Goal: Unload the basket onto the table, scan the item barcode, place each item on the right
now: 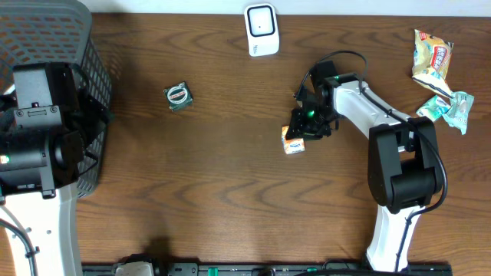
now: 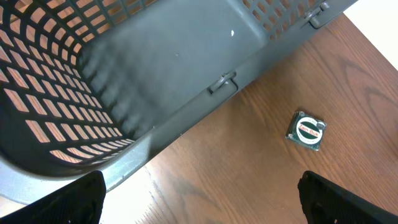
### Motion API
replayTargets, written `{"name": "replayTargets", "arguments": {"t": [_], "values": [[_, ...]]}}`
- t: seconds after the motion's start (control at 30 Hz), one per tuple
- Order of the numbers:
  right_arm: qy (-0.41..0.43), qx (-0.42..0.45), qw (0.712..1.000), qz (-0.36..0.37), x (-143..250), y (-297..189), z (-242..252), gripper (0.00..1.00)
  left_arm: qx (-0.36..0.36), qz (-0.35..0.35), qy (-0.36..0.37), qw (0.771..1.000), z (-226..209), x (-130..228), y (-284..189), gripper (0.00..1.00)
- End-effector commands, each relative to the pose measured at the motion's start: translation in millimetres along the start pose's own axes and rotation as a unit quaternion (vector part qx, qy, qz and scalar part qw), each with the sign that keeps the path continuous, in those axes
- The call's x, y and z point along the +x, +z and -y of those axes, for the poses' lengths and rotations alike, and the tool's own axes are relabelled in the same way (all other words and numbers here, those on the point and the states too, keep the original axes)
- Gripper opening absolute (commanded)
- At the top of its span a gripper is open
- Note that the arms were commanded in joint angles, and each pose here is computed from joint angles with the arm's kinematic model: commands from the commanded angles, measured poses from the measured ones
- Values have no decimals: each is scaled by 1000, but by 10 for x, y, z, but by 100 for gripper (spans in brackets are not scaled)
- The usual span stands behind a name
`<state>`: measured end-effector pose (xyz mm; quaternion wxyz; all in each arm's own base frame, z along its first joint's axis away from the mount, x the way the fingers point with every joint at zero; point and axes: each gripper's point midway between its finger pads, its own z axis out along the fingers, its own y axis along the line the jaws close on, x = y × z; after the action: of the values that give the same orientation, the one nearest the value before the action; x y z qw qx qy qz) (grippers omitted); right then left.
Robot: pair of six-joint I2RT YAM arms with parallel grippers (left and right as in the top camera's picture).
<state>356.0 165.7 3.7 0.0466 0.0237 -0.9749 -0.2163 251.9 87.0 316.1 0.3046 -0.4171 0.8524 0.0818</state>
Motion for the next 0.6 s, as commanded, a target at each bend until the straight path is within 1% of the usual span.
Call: {"name": "replayTargets", "arguments": {"t": [0.0,0.2,0.23,0.3,0.4,0.5,0.53,0.57], "values": [[11,19,1000,-20,125,145,133,1,-8,0,-8,1000,-32,0,18,98],[18,8,1000,-16,91,111,157,1,-8,0,-8,1000,-32,0,18,98],[12,-32,999,-18,78,63,77,1,-8,0,-8,1000,-32,0,18,98],[0,-85,996,-17,57,-5,-34,1,-8,0,-8,1000,-32,0,18,98],[-10,-172,985,-14,37,-144,-203,1,-8,0,-8,1000,-32,0,18,98],[-31,-261,965,-9,49,-322,-385,1,-8,0,-8,1000,-32,0,18,98],[-51,-315,948,-3,69,-446,-507,1,-8,0,-8,1000,-32,0,18,98],[-60,-340,938,0,83,-509,-569,1,-8,0,-8,1000,-32,0,18,98]]}}
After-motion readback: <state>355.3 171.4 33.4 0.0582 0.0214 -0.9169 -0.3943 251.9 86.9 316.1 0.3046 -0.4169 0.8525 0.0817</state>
